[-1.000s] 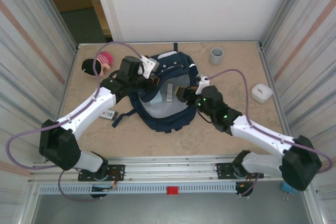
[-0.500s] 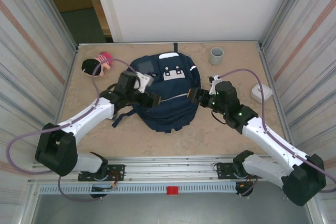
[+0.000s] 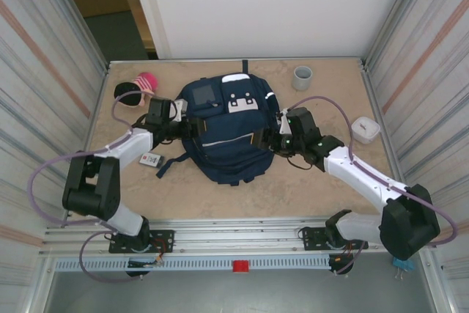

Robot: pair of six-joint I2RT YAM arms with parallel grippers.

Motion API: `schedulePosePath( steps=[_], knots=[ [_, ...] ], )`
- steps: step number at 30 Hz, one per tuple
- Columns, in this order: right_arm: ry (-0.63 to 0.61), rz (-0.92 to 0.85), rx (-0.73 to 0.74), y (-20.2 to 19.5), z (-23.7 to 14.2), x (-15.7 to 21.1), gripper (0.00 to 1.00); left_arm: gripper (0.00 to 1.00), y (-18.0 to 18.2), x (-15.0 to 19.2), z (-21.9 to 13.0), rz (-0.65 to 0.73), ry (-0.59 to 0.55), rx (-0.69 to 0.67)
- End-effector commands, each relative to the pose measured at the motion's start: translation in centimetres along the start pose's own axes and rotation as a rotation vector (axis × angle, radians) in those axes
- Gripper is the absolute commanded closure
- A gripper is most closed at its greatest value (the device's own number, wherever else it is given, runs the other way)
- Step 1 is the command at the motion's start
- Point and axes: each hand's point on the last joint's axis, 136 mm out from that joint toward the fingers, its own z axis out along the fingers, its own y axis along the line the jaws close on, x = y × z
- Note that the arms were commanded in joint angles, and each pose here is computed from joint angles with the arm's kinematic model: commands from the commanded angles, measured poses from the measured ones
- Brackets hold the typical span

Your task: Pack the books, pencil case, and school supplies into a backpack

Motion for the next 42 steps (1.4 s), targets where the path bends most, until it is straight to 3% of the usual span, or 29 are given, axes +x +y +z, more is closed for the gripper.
schedulePosePath(
  steps=[1, 10, 20, 26, 34, 42],
  knots=[
    [0.050, 0.050, 0.000, -1.1, 0.7, 1.2, 0.27, 0.17, -0.4, -2.3, 0.7, -0.013, -0.040, 0.049],
    [0.088, 0.088, 0.031, -3.2, 1.9, 2.2, 0.28, 0.09, 0.5, -3.9, 1.8, 0.100, -0.089, 0.006],
    [0.069, 0.133, 0.022, -4.8, 1.6, 1.9, 0.28, 0.11, 0.4, -5.8, 1.3, 0.130, -0.134, -0.023],
    [0.071, 0.134, -0.001, -4.5, 1.9, 1.5, 0.28, 0.11, 2.0, -5.6, 3.4, 0.142, -0.074, -0.075],
    [0.053, 0.142, 0.005, -5.7, 2.2, 0.2, 0.29, 0.20, 1.1, -2.1, 3.2, 0.074, -0.043, 0.017],
    [0.023, 0.158, -0.048, -6.7, 1.1, -2.0, 0.31, 0.28, -4.6, 2.2, 0.8, 0.102, -0.001, 0.220]
  ],
)
